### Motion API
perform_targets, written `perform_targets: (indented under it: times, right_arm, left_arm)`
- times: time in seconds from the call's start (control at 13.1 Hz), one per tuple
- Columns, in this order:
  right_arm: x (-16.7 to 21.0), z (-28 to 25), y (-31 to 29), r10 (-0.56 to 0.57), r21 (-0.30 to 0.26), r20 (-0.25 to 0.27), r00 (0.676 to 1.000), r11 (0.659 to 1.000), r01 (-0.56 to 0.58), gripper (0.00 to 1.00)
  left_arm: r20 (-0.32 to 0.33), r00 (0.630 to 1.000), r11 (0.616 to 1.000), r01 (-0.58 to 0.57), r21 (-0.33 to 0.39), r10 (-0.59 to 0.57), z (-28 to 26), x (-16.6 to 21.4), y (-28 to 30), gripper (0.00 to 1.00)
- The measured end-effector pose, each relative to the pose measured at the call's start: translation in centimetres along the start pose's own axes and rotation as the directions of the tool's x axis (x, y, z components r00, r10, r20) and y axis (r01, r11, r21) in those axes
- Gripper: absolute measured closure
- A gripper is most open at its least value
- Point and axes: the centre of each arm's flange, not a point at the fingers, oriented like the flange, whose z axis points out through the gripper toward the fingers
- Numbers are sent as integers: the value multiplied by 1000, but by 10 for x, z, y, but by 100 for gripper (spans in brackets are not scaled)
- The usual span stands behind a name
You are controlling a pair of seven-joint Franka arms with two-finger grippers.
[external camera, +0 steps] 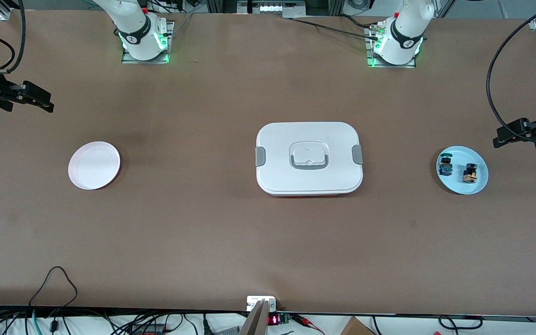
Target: Transfer orange switch to right arm and place
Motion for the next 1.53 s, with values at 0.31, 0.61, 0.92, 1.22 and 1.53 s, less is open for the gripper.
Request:
perform_targets:
  times: [0.31, 0.61, 0.92, 1.22, 1.53]
  right_arm:
    - [0, 0, 0, 0, 0, 0, 1000, 1000, 0, 0]
    - [0, 0, 0, 0, 0, 0, 1000, 1000, 0, 0]
    - [0, 0, 0, 0, 0, 0, 1000, 1000, 0, 0]
    - [0, 0, 0, 0, 0, 0, 1000, 1000, 0, 0]
    - [0, 0, 0, 0, 0, 0, 1000, 1000, 0, 0]
  left_arm:
    - [-2, 1000, 1000, 1, 0, -1, -1, 0, 0, 0]
    - [-2, 1000, 1000, 0, 5, 0, -1, 0, 0, 0]
    - [17, 1000, 1000, 0, 5, 0, 1, -2, 0, 0]
    - [60, 998, 1000, -5, 1, 5, 9, -4, -1, 0]
    - [150, 957, 969, -245, -44, 248, 24, -11, -7, 0]
